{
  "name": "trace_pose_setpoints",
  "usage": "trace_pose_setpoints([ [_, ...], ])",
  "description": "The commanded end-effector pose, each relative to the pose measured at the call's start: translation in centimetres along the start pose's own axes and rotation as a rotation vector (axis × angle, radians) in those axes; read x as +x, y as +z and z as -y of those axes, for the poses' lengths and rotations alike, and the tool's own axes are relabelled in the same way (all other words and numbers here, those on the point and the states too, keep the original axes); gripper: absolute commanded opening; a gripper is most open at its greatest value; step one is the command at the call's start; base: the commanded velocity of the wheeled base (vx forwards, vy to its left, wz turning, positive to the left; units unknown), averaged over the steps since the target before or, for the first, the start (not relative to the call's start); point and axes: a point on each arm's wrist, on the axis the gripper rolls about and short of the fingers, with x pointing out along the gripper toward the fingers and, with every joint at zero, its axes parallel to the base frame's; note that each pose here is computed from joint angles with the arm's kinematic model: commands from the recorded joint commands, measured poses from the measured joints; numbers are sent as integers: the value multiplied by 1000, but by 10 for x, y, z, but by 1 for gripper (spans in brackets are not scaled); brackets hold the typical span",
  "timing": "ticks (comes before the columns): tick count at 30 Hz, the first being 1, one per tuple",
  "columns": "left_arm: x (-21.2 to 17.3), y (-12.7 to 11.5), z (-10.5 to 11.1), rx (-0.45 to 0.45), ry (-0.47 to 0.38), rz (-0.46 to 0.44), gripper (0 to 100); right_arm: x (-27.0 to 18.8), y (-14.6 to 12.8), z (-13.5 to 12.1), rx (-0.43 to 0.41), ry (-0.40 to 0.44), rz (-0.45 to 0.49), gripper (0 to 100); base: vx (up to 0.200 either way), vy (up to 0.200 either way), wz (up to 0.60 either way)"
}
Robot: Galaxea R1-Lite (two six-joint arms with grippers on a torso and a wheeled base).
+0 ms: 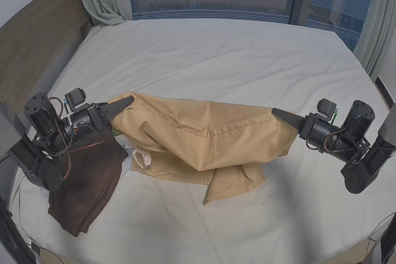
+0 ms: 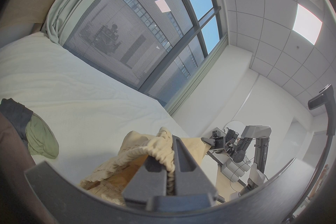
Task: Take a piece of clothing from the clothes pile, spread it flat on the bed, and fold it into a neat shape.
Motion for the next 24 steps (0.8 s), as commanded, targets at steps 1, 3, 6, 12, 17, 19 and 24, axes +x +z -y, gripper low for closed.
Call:
trace_pose_setpoints([
  [1, -1, 4, 0, 10, 6, 13, 0, -2, 5, 2, -8, -4, 17, 0, 0, 0, 0],
  [3, -3, 8, -2, 20, 11, 24, 0, -2, 9, 4, -14, -8, 30, 0, 0, 0, 0],
  [6, -4, 11, -1, 26, 11, 30, 0, -3, 12, 4, -17, -9, 38, 0, 0, 0, 0],
  [12, -7, 14, -3, 14, 20, 42, 0, -4, 16, 7, -16, -16, 51, 0, 0, 0, 0],
  [17, -8, 18, -6, 21, 28, 52, 0, -5, 21, 9, -5, -17, 66, 0, 0, 0, 0],
  [19, -9, 18, -8, 21, 33, 54, 0, -5, 23, 10, -6, -20, 74, 0, 0, 0, 0],
  [24, -10, 20, -10, 25, 38, 58, 0, -7, 28, 14, -12, -29, 89, 0, 0, 0, 0],
])
